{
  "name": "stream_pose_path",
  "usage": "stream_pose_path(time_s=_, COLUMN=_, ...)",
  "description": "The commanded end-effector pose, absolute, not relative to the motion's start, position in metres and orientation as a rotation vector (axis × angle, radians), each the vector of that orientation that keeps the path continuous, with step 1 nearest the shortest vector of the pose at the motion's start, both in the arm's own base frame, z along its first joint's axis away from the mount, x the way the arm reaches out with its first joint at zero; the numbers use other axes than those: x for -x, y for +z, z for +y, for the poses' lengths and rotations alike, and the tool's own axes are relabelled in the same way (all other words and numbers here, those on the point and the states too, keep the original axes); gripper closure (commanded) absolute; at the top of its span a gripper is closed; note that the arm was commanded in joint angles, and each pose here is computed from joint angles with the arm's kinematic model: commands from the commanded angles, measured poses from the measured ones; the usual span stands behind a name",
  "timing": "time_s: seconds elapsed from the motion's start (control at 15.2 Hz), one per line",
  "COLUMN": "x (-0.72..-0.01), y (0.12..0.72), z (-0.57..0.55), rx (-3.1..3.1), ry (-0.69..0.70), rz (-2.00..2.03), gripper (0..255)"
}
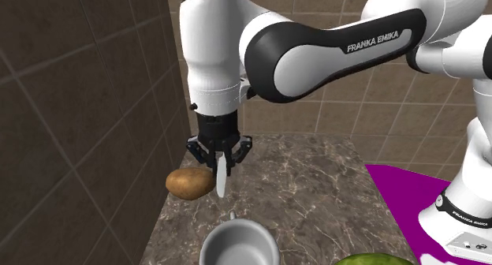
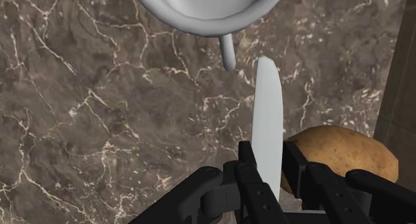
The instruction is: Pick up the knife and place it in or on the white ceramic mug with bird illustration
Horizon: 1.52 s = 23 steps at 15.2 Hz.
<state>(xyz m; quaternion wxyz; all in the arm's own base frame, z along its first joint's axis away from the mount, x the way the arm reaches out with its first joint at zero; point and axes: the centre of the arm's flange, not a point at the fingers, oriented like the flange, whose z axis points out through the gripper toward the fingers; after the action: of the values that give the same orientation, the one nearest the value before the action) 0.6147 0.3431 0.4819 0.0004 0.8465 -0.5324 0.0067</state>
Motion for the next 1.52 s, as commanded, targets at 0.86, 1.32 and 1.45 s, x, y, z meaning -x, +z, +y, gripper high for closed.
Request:
stream_pose_path(time_s=0.86, x=-0.545, y=0.516, z=0.439, rx=-2.658, ry=0.02, rz=-1.672, gripper=255)
stream_pose_path(time_s=1.32, x=-0.501, y=0.516, z=0.499, rx=-2.658, ry=0.02, rz=-1.672, gripper=255)
stream_pose_path(time_s=1.45, x=-0.501, y=0.505, z=0.499, rx=-2.658, ry=0.02, rz=-1.672, gripper=255)
